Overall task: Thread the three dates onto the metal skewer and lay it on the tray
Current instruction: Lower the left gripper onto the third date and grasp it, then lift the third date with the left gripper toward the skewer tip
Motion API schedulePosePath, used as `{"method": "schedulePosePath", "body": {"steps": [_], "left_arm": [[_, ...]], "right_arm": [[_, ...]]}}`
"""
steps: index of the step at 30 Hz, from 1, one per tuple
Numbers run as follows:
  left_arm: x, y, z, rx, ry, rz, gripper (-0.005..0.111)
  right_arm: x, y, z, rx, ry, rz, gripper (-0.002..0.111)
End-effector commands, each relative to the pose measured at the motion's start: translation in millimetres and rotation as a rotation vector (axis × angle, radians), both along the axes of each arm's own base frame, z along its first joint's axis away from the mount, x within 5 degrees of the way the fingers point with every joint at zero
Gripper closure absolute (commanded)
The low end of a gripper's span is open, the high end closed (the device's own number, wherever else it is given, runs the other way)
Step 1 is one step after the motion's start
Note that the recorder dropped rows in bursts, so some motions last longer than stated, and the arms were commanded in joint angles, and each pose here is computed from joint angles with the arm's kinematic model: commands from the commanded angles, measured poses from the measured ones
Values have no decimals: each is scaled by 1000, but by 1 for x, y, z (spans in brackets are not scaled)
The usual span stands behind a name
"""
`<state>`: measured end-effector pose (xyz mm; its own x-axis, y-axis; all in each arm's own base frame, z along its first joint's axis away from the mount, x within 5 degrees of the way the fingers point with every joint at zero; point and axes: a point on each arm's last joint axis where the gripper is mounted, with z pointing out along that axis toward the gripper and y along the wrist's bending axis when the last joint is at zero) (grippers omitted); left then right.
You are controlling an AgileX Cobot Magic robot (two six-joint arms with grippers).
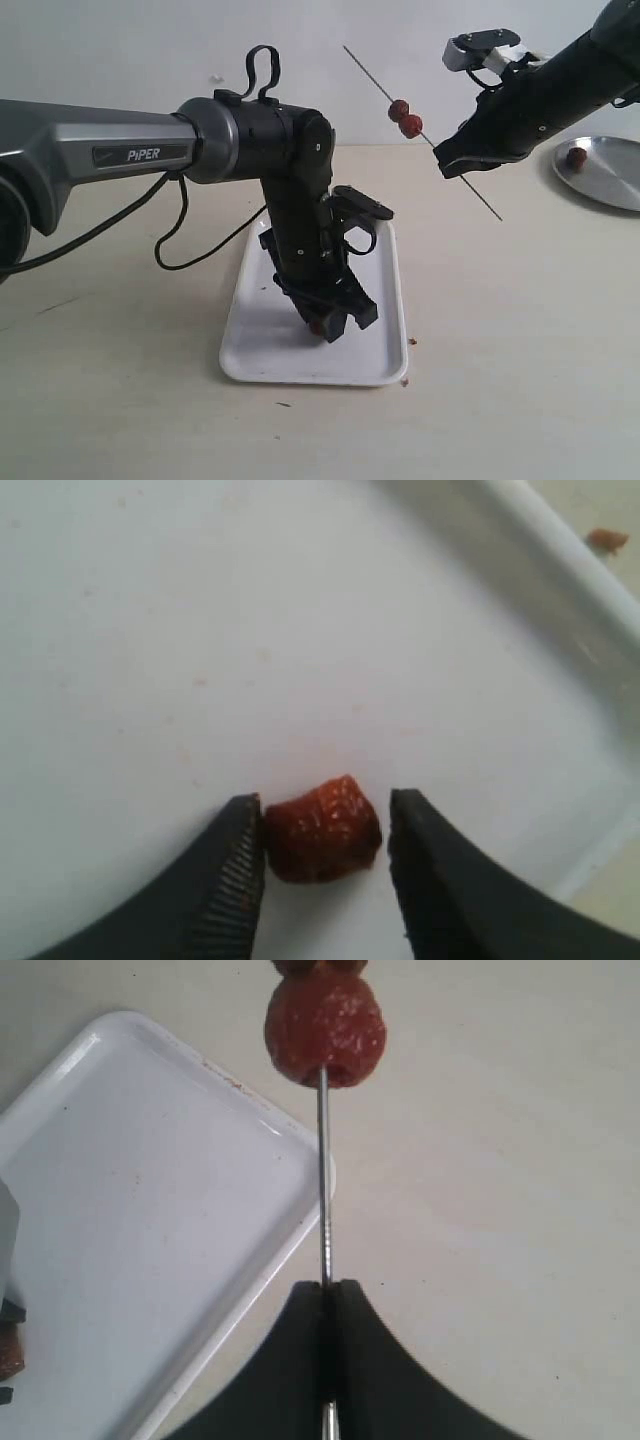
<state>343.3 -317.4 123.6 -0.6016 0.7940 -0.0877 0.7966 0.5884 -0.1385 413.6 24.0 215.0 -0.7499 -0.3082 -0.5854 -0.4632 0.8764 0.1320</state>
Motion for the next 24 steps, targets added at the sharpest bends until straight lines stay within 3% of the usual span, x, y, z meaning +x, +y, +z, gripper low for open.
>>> {"method": "schedulePosePath", "body": {"steps": [1, 5, 18, 24], "left_arm": [[-3, 0, 5, -3, 15, 9, 68], [-3, 0, 5, -3, 15, 9, 79], [0, 1, 9, -19, -7, 2, 80], [25, 8, 35, -200, -114, 126, 80]], "right_arm": [[0, -1, 6, 10, -15, -13, 108], [0, -1, 6, 12, -15, -13, 108], [0, -1, 6, 14, -15, -14, 108], [0, -1, 6, 14, -15, -14, 108]]}}
